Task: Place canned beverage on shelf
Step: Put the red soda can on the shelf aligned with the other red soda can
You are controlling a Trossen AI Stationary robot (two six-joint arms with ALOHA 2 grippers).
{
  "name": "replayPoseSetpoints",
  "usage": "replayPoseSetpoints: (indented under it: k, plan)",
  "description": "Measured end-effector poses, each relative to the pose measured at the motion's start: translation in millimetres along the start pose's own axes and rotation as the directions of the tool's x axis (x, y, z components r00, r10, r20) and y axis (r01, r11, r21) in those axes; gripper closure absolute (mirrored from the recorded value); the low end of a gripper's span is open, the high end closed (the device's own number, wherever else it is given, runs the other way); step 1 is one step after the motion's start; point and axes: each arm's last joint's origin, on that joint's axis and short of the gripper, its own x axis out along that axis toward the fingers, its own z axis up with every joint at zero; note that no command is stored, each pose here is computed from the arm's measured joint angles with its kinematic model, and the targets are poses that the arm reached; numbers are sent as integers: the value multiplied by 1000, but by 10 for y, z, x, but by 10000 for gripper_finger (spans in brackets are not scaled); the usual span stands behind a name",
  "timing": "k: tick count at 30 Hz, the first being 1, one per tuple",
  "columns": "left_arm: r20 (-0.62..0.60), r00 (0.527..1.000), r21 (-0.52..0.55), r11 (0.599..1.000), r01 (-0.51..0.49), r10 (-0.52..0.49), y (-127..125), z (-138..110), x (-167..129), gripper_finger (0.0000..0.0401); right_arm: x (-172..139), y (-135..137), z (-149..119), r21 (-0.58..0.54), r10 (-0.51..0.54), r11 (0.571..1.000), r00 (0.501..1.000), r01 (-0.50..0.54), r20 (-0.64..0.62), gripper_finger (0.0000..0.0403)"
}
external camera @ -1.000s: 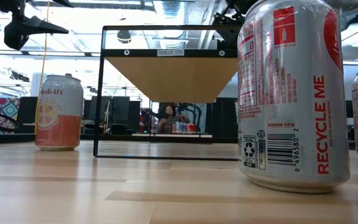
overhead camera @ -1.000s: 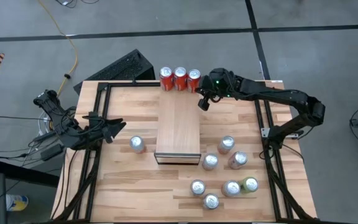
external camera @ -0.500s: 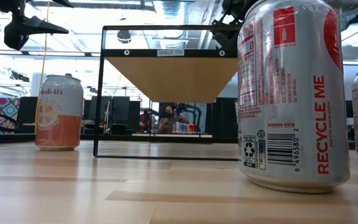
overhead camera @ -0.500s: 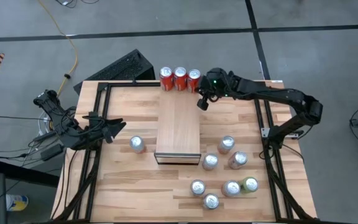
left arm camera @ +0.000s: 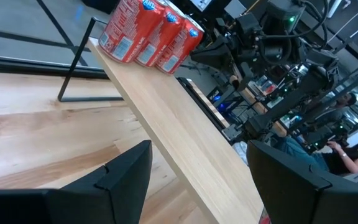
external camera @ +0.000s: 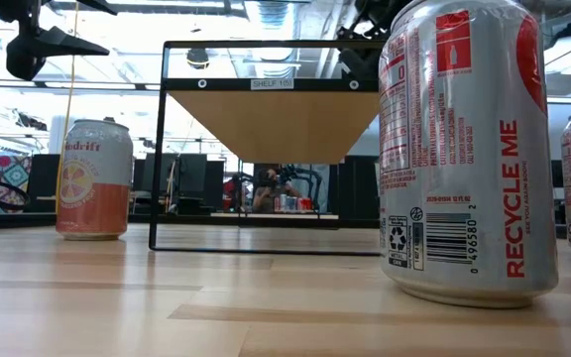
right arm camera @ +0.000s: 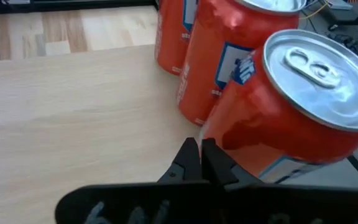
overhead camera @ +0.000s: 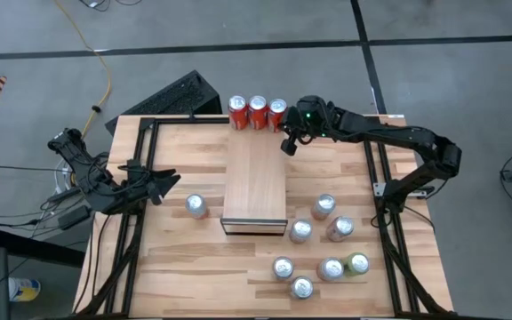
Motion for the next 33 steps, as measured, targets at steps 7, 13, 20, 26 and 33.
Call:
replayPoseSetpoints:
  k: [7, 13, 20, 26, 33]
  plan:
    - [-5, 1000, 0, 1000, 4, -4, -1, -2, 0, 150, 0, 2, 4, -1, 0, 1000, 1000, 0, 4, 403]
    - [-5, 1000, 0, 1000, 4, -4, -1, -2, 0, 150, 0, -3, 3, 0, -2, 1000, 1000, 2, 3, 403]
    - [-5, 1000, 0, 1000, 4, -4, -1, -1, 0, 150, 53, 9, -6, -4, -1, 1000, 1000, 1, 5, 403]
    - [-6, 1000, -2, 1000, 4, -4, -1, -2, 0, 150, 46, 9, 18, -1, -6, 1000, 1000, 6, 26, 403]
    - [-6, 1000, -1, 1000, 5, -5, -2, -2, 0, 150, 47, -6, 17, 3, -11, 1000, 1000, 11, 26, 403]
